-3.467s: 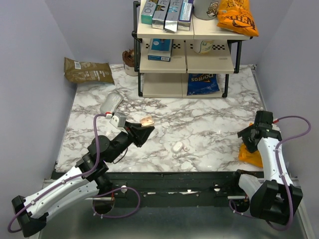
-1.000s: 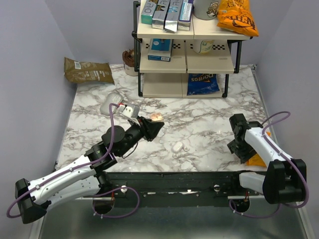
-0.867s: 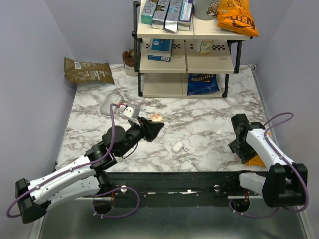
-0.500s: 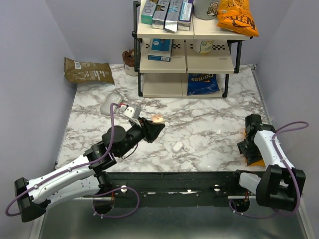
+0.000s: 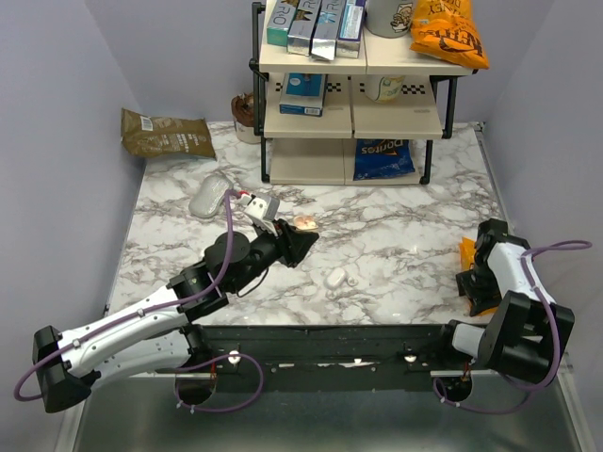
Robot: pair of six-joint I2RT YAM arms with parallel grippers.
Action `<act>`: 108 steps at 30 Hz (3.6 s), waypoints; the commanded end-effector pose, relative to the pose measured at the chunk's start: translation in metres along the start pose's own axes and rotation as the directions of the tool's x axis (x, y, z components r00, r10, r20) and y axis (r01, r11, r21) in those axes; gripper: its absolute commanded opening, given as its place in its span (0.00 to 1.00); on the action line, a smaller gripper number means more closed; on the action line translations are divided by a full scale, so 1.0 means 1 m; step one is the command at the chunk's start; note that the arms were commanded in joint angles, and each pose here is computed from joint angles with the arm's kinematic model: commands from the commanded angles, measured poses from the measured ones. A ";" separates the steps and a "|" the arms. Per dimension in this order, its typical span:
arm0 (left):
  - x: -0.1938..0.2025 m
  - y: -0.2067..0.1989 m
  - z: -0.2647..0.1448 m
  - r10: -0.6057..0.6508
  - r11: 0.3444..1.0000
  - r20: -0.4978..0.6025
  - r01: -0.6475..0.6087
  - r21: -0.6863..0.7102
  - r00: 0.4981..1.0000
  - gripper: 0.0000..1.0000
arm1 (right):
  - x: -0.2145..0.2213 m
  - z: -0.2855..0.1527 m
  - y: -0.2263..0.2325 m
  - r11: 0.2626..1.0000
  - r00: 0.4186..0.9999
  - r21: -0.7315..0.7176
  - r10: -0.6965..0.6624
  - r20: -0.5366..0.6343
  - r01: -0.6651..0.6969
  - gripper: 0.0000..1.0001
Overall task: Insert the wireless bluetooth earbuds into the charging case
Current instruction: Move the left earbud to the corner of the board, then pick up the left earbud from the center of the board.
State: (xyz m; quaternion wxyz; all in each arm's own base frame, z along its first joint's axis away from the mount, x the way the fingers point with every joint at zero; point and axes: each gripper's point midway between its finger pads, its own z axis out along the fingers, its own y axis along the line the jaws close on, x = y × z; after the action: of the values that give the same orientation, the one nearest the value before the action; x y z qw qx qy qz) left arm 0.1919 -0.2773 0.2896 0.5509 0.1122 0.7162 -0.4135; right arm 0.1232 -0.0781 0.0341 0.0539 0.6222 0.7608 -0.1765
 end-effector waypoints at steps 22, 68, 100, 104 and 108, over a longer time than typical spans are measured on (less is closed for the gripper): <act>0.003 -0.019 0.011 -0.010 0.998 -0.013 0.011 0.059 1.000 0.00 | -0.004 0.018 0.005 0.998 1.000 0.068 -0.004 -0.004 0.004 0.44; 0.011 -0.002 -0.017 0.011 1.000 0.026 -0.011 0.017 1.000 0.00 | 0.078 -0.057 0.200 0.777 0.811 -0.236 -0.543 0.216 0.583 0.36; 0.030 0.012 -0.026 0.070 0.996 0.055 -0.072 0.043 0.996 0.00 | 0.076 -0.051 0.132 0.518 0.570 -0.238 -0.747 0.344 0.822 0.65; 0.034 0.012 -0.023 0.069 0.996 0.046 -0.071 0.047 0.997 0.00 | 0.077 -0.049 0.125 0.506 0.547 -0.208 -0.777 0.311 0.837 0.64; 0.033 0.010 -0.022 0.064 0.996 0.053 -0.067 0.054 0.997 0.00 | 0.077 -0.046 0.119 0.501 0.535 -0.188 -0.796 0.282 0.845 0.64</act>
State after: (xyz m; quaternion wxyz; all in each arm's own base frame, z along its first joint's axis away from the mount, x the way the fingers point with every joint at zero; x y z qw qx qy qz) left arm 0.1737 -0.2601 0.2523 0.5785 0.1379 0.6977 -0.3995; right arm 0.2393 0.0293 0.0302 0.1522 0.1664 0.9686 -0.1052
